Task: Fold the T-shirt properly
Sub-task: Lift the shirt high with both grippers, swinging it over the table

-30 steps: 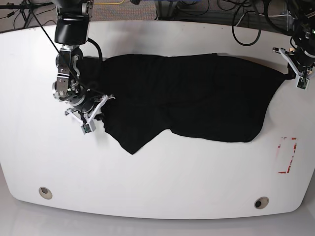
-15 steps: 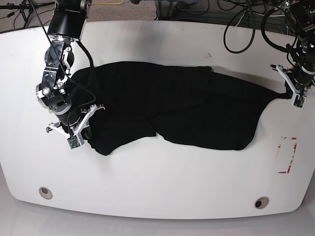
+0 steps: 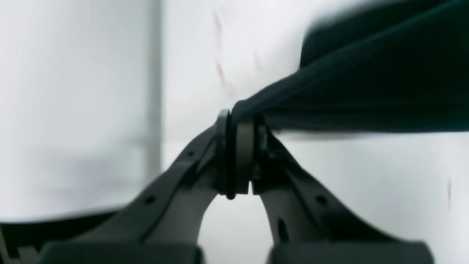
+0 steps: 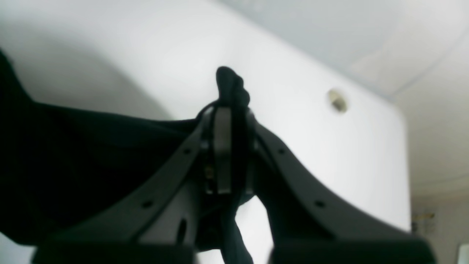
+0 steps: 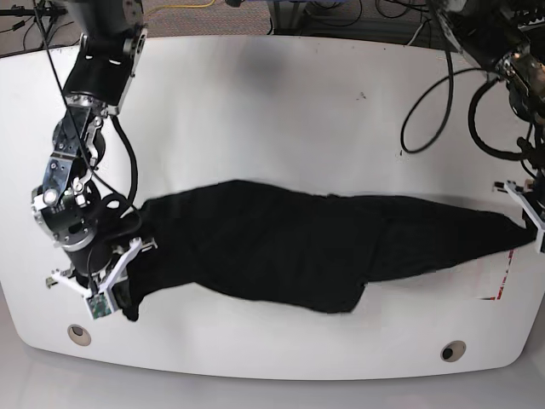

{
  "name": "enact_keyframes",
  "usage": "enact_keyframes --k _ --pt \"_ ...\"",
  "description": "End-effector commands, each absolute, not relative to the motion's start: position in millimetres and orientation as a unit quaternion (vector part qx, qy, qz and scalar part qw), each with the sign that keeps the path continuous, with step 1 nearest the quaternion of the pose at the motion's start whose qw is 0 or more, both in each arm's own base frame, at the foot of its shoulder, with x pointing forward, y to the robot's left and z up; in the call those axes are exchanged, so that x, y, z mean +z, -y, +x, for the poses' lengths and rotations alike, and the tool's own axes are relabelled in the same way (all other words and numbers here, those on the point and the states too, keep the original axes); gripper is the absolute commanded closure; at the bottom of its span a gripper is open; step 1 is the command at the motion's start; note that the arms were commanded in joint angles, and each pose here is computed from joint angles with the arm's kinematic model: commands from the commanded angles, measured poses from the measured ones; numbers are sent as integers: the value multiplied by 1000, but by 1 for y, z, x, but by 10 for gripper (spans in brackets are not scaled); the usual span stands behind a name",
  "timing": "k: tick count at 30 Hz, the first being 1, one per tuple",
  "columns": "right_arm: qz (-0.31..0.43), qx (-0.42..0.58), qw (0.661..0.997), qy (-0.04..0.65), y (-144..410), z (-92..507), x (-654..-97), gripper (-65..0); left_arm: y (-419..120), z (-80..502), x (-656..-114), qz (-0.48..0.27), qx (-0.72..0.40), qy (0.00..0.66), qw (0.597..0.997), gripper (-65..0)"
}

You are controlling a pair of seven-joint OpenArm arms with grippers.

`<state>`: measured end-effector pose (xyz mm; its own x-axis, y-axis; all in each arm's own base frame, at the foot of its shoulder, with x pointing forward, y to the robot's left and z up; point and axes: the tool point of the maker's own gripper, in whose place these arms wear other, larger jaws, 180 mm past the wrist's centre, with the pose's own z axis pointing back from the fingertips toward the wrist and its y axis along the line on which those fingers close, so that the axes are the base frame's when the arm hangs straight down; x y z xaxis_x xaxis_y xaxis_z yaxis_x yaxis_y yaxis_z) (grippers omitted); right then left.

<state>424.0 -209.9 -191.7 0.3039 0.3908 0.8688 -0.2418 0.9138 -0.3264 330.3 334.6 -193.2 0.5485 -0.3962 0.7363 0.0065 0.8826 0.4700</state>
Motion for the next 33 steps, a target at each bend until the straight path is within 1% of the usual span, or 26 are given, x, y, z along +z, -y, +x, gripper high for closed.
enact_keyframes --k 1,6,12,16,20,27,33 --pt "-88 197 770 601 219 438 -145 0 -334 347 -155 233 -122 493 829 0" --pt "-101 188 748 629 230 457 -104 0 -315 374 -116 233 -135 529 805 0" --pt "-123 184 710 669 244 476 -36 0 -299 399 -39 227 -107 611 751 0" --pt "-149 204 687 681 249 481 7 0 -291 405 11 234 -102 647 718 -1" --pt "-179 210 669 690 258 482 49 0 -298 400 60 246 -80 675 691 -3" --pt "-199 210 644 708 260 479 94 0 -301 400 113 244 -68 704 663 -3" --pt "-209 209 645 705 270 482 107 0 -308 405 128 245 -66 704 663 -3"
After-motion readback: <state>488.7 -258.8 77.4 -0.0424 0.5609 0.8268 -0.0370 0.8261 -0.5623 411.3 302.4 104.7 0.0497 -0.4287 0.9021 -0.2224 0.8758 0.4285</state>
